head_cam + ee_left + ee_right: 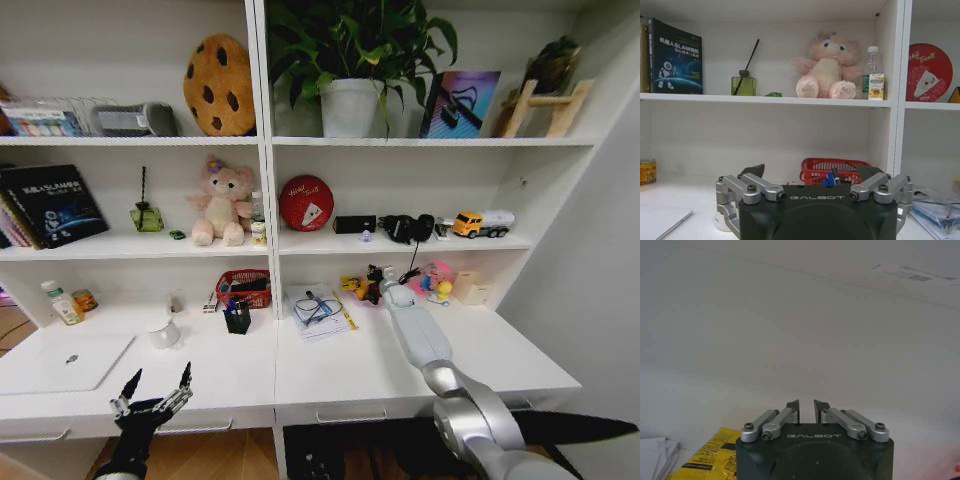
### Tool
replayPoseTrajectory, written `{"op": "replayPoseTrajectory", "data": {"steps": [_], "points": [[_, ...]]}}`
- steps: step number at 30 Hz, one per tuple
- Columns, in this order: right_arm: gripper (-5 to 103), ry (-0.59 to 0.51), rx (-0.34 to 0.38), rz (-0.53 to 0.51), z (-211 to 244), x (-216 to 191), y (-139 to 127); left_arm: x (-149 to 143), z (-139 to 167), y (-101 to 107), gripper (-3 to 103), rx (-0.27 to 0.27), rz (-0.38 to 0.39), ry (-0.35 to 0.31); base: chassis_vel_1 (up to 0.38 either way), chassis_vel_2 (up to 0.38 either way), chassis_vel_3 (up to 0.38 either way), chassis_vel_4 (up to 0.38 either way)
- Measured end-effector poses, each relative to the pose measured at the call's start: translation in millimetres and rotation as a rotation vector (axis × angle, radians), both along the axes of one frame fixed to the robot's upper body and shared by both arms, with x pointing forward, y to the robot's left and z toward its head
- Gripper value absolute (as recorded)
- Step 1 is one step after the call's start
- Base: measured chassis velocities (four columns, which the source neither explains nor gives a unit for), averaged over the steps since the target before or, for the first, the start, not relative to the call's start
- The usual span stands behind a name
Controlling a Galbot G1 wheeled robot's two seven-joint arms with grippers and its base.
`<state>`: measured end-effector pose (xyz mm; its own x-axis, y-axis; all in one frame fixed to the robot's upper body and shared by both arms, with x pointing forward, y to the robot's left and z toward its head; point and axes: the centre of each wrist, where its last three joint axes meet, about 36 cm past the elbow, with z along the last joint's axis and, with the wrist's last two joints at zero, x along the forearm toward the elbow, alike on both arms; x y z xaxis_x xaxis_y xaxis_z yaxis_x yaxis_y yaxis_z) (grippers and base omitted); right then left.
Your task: Organize the objects on the table.
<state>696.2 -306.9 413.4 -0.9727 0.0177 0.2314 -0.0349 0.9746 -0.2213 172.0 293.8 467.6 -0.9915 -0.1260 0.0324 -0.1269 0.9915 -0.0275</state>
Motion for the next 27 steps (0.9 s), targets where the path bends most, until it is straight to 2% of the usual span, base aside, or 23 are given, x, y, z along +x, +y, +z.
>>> {"op": "replayPoseTrajectory", "data": {"steps": [3, 4, 6, 7, 10, 11, 13, 14, 16, 17, 19, 20, 21, 22, 24, 25, 26, 27], "points": [[30, 0.003, -0.013, -0.005, -5, -5, -5, 0, 0, 0, 100, 0.0, 0.0, 0.0, 0.0, 0.0, 0.0, 0.0], [30, 0.003, -0.013, -0.005, -5, -5, -5, 0, 0, 0, 100, 0.0, 0.0, 0.0, 0.0, 0.0, 0.0, 0.0], [41, -0.025, -0.028, 0.012, -3, -19, -3, 0, 0, 0, 100, 0.0, 0.0, 0.0, 0.0, 0.0, 0.0, 0.0], [41, -0.025, -0.028, 0.012, -3, -19, -3, 0, 0, 0, 100, 0.0, 0.0, 0.0, 0.0, 0.0, 0.0, 0.0], [57, -0.021, 0.032, 0.087, 11, -76, 17, 0, 0, 0, 100, 0.0, 0.0, 0.0, 0.0, 0.0, 0.0, 0.0], [57, -0.021, 0.032, 0.087, 11, -76, 17, 0, 0, 0, 100, 0.0, 0.0, 0.0, 0.0, 0.0, 0.0, 0.0], [68, -0.009, 0.078, 0.092, 17, -140, 30, 0, 0, 0, 100, 0.0, 0.0, 0.0, 0.0, 0.0, 0.0, 0.0], [68, -0.009, 0.078, 0.092, 17, -140, 30, 0, 0, 0, 100, 0.0, 0.0, 0.0, 0.0, 0.0, 0.0, 0.0], [79, -0.013, 0.121, 0.077, 31, -199, 42, 0, 0, 0, 100, 0.0, 0.0, 0.0, 0.0, 0.0, 0.0, 0.0], [79, -0.013, 0.121, 0.077, 31, -199, 42, 0, 0, 0, 100, 0.0, 0.0, 0.0, 0.0, 0.0, 0.0, 0.0], [90, -0.028, 0.179, 0.044, 61, -253, 47, 0, 0, 0, 100, 0.0, 0.0, 0.0, 0.0, 0.0, 0.0, 0.0], [90, -0.032, 0.191, 0.043, 72, -276, 46, 0, 0, 0, 100, 0.0, 0.0, 0.0, 0.0, 0.0, 0.0, 0.0], [95, -0.037, 0.192, 0.042, 81, -299, 45, 0, 0, 0, 100, 0.0, 0.001, 0.0, 0.0, 0.0, 0.0, 0.0], [95, -0.037, 0.192, 0.042, 81, -299, 45, 0, 0, 0, 100, 0.0, 0.001, 0.0, 0.0, 0.0, 0.0, 0.0], [100, -0.04, 0.193, 0.032, 89, -352, 51, 0, 0, 0, 100, 0.0, 0.0, 0.0, 0.0, 0.0, 0.0, 0.0], [100, -0.044, 0.188, 0.031, 91, -375, 56, 0, 0, 0, 100, 0.0, 0.0, 0.0, 0.0, 0.0, 0.0, 0.0], [100, -0.044, 0.188, 0.031, 91, -375, 56, 0, 0, 0, 100, 0.0, 0.0, 0.0, 0.0, 0.0, 0.0, 0.0], [100, -0.041, 0.165, 0.032, 89, -396, 63, 0, 0, 0, 100, 0.0, 0.0, 0.0, 0.0, 0.0, 0.0, 0.0]]}}
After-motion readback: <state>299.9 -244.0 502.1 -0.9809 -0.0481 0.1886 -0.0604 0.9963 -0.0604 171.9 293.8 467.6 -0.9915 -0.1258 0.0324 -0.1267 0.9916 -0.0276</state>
